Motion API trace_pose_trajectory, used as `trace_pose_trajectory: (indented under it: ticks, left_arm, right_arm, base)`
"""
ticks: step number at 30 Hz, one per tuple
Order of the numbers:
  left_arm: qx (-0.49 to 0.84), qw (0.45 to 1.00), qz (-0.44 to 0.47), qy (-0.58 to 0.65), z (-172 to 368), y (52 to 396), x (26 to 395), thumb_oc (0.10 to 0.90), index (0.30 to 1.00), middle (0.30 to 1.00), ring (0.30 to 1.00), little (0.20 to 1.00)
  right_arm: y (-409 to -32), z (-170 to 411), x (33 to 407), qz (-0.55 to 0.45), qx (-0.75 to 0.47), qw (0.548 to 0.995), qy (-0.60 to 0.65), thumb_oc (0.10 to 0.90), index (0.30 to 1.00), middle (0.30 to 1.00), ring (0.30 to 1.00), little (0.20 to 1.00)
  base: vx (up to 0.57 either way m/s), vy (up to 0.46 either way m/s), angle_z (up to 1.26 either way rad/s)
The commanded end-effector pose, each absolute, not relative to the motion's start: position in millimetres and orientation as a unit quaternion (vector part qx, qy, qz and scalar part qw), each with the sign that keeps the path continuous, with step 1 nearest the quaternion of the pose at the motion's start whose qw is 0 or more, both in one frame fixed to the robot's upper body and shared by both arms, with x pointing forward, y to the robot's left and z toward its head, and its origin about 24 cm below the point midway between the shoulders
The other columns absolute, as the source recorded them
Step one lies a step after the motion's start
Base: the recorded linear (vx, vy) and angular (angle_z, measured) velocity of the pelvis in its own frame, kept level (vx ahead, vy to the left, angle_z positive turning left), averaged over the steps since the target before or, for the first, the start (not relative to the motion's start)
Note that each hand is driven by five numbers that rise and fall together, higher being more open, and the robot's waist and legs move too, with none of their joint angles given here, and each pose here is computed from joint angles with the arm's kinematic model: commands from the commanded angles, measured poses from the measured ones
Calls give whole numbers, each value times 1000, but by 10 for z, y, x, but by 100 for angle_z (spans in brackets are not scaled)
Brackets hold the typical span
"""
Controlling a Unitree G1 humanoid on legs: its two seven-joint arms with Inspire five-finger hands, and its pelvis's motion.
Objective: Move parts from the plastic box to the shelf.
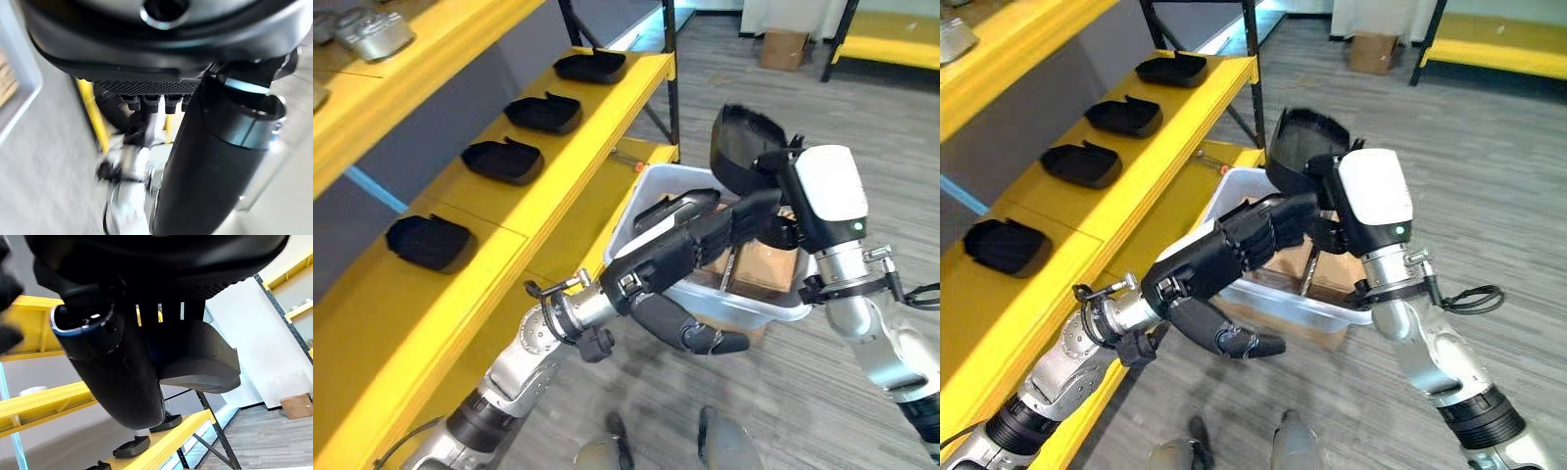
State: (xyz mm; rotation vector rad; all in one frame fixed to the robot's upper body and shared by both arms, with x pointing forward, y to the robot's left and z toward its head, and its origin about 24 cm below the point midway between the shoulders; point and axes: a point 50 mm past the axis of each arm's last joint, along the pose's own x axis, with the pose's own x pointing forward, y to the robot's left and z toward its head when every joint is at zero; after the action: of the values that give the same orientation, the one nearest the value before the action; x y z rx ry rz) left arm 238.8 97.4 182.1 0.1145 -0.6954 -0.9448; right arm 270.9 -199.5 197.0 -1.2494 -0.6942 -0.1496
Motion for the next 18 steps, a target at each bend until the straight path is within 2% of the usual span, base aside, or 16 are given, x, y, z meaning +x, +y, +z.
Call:
trace_pose_trajectory:
  ticks: [1, 6, 11, 18]
  left_arm:
    - [54, 784, -389, -480, 2172, 1111, 2146, 900, 1000, 1000, 1000, 1000]
    - [72, 776, -380, -497, 2261, 1106, 2131, 900, 1000, 1000, 1000, 1000]
    - [75, 795, -371, -473, 2248, 1146, 2166, 900, 1000, 1000, 1000, 1000]
    - [102, 822, -339, -446, 2154, 1355, 2144, 900, 1000, 1000, 1000, 1000]
  right_arm:
    - [-1837, 2580, 2589, -137, -546, 680, -469, 400, 300, 300, 300, 300]
    - [-1906, 2616, 2607, -163, -540, 677, -473, 400, 300, 300, 300, 300]
    - [-1938, 2622, 2627, -168, -538, 681, -467, 400, 300, 300, 300, 300]
    - [-1865, 2556, 2619, -147, -527, 695, -467, 400, 300, 300, 300, 300]
  base:
    - [-141, 176, 49]
    - [-98, 305, 69]
    - [-11, 282, 86]
    - [-10, 172, 24]
